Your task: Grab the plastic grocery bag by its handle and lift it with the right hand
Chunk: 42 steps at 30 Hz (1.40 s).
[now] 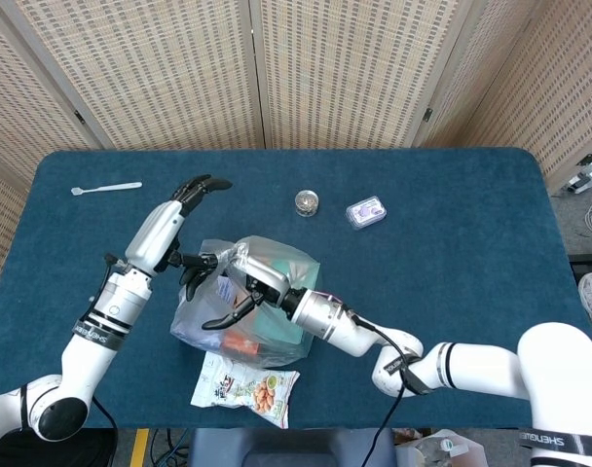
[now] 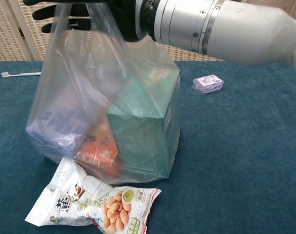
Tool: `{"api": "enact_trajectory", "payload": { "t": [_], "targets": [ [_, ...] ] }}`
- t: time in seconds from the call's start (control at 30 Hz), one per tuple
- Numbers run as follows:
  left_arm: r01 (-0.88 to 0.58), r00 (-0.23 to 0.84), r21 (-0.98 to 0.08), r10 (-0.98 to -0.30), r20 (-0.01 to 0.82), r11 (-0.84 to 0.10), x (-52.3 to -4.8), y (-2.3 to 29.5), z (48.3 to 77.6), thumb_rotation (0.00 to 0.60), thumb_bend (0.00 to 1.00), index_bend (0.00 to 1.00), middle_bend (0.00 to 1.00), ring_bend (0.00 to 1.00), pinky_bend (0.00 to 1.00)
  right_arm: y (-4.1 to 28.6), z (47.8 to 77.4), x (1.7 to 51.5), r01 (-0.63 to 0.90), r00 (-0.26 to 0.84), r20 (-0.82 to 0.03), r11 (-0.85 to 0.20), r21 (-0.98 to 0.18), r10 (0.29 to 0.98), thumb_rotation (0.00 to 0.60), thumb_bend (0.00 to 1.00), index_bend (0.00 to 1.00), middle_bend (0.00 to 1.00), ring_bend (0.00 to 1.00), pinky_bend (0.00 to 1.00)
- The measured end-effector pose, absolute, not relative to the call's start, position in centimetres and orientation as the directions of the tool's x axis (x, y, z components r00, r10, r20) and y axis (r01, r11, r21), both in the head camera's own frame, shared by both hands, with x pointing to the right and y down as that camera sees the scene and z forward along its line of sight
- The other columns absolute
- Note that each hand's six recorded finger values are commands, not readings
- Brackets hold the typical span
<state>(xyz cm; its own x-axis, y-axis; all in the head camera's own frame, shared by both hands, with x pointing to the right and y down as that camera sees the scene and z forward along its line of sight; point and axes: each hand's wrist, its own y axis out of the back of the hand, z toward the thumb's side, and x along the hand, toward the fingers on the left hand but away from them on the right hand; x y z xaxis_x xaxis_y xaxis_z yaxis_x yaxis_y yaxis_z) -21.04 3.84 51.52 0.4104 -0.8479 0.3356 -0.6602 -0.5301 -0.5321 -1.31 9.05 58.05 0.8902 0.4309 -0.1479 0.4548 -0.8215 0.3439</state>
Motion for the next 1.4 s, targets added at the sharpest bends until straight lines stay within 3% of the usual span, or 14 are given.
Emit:
{"api": "enact_trajectory", "payload": {
  "t": [0.2,0.57,0.87,1.1,1.4],
  "targets": [
    [-0.639,0.381,-0.561,-0.850,0.363,-0.526,-22.5,3.7,51.7,0.600,0.00,0.09,0.08,0.00,0.00,8.9,57.9,-0.9,0.459,0.888,-0.156,-0.818,0.347,0.432,0.600,0.00,0.42,0.50,0.38,0.32],
    [-0.628,0.286,-0.607,-0.870,0.402,-0.487,-26.7,3.1,51.3,0.600,0.00,0.09,0.07,0.00,0.00,8.9,58.0,-0.5,0.461,0.887,-0.166,-0.809,0.365,0.431,0.600,0.00,0.42,0.51,0.39,0.35],
    [-0.656,0.193,-0.654,-0.921,0.338,-0.377,-29.5,1.8,50.4,0.600,0.00,0.09,0.07,0.00,0.00,8.4,57.9,-0.3,0.469,0.881,-0.159,-0.781,0.412,0.445,0.600,0.00,0.45,0.53,0.42,0.41],
    [-0.626,0.159,-0.709,-0.943,0.292,-0.325,-31.0,1.8,49.8,0.600,0.00,0.09,0.07,0.00,0.00,7.9,57.6,0.1,0.469,0.873,-0.153,-0.712,0.522,0.463,0.600,0.00,0.47,0.55,0.45,0.47],
    [-0.593,0.133,-0.749,-0.953,0.271,-0.296,-32.6,2.8,49.5,0.600,0.00,0.09,0.07,0.00,0.00,7.0,57.7,0.5,0.446,0.865,-0.155,-0.591,0.672,0.477,0.600,0.16,0.50,0.57,0.47,0.52]
  ]
}}
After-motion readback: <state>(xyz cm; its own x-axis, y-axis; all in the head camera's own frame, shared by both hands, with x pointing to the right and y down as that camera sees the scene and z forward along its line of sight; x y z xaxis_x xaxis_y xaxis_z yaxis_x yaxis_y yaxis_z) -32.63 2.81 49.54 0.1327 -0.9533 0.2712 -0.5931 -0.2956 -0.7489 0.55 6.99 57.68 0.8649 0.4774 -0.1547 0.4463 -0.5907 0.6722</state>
